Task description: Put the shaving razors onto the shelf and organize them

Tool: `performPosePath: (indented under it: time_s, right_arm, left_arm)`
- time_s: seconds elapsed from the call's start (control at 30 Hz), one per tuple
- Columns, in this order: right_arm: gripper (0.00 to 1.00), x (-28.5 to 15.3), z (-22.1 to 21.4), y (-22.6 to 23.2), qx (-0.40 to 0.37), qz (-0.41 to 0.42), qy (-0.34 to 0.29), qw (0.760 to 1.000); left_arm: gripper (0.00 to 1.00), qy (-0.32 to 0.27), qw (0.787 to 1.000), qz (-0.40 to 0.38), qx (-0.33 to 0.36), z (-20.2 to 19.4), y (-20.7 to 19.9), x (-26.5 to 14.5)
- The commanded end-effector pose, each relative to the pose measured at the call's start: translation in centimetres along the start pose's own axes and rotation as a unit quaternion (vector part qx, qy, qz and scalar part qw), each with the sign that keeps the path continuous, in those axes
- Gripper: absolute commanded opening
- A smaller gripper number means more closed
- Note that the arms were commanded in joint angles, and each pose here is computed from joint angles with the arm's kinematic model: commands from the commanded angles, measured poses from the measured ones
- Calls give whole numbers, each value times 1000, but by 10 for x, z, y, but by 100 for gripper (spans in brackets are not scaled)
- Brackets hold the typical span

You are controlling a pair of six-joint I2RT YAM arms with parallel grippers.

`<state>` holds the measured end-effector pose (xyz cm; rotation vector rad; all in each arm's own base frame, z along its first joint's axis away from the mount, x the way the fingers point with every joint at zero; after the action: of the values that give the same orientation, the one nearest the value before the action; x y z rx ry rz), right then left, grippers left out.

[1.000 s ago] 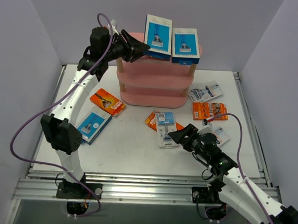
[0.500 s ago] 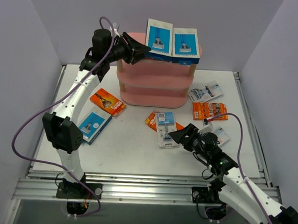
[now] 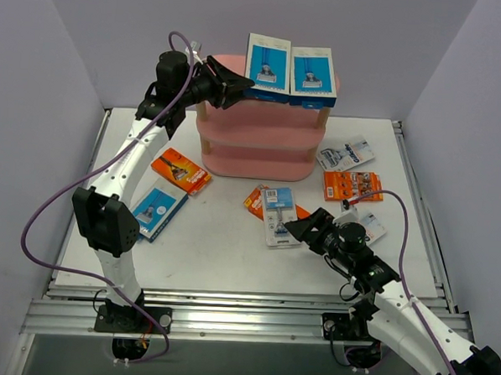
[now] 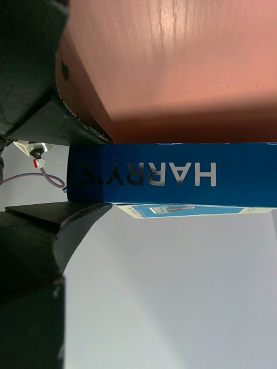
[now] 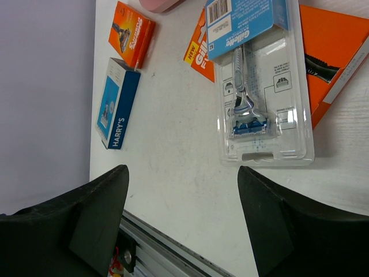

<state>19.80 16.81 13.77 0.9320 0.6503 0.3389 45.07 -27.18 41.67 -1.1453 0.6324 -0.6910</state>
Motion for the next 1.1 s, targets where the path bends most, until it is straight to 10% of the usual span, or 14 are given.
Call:
performPosePath:
  time_s: [0.0,0.57,1.07]
  right_arm:
    - [72,-2,4,6,-5,22,-8,1000]
    - [72,-1,4,3,1,21,-10,1000]
    - [72,3,1,-2,7,18,-5,1000]
  left_arm:
    - [19,-8,998,-54,21,5,-26,-4]
    - [52,-7,998,-60,15,5,-24,-6]
    - [61,-6,998,-62,7,4,-17,-9]
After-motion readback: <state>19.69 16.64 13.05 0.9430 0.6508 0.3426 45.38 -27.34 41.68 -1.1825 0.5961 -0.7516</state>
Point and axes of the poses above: each gripper's point midway between its finger pads, its own x axis out along the fingers, its own y axis along the line the jaws close on, z = x × y, the point moved 3 cm from there along -x, back along the fingers, and after that the axes turned 4 degrees about x, right-handed, at the moved point
